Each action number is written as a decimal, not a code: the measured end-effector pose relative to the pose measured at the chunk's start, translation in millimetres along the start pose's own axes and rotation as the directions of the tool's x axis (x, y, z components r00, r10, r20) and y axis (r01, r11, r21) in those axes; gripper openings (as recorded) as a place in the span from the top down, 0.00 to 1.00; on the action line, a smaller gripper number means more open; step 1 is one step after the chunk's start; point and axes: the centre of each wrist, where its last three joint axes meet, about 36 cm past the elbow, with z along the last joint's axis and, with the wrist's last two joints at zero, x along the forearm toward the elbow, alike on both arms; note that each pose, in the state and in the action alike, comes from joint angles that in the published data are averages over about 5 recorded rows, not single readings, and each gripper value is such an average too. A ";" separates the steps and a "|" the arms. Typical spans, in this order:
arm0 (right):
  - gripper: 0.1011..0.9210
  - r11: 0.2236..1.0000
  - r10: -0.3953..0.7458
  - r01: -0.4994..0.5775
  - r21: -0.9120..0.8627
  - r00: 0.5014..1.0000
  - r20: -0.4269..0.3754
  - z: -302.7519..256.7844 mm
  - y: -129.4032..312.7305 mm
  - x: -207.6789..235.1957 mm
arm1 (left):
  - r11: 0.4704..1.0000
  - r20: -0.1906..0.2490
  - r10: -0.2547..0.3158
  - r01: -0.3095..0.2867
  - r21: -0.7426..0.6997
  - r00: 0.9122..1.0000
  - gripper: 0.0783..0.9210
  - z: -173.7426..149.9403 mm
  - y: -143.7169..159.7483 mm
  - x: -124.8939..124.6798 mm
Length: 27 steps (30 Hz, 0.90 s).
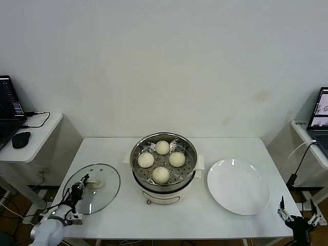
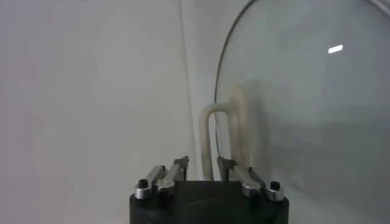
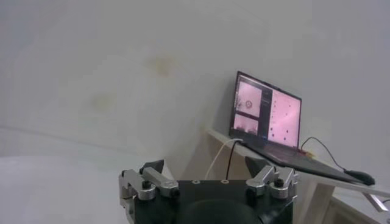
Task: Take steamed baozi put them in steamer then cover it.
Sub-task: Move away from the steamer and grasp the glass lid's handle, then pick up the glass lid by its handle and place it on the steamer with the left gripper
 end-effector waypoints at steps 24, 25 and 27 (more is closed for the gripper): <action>0.12 0.999 -0.035 0.035 0.021 0.999 0.010 0.4 3.7 5.3 | 0.979 -0.049 -0.179 0.183 0.094 0.983 0.92 -11.4 5.9 21.1; 0.12 0.999 -0.037 0.037 0.022 0.999 0.012 0.2 4.2 5.2 | 0.977 -0.055 -0.187 0.192 0.095 0.981 0.92 -12.4 8.6 24.3; 0.12 0.999 -0.043 0.042 0.023 0.999 0.015 -0.5 5.4 5.4 | 0.974 -0.066 -0.202 0.208 0.094 0.977 0.92 -14.5 14.2 31.5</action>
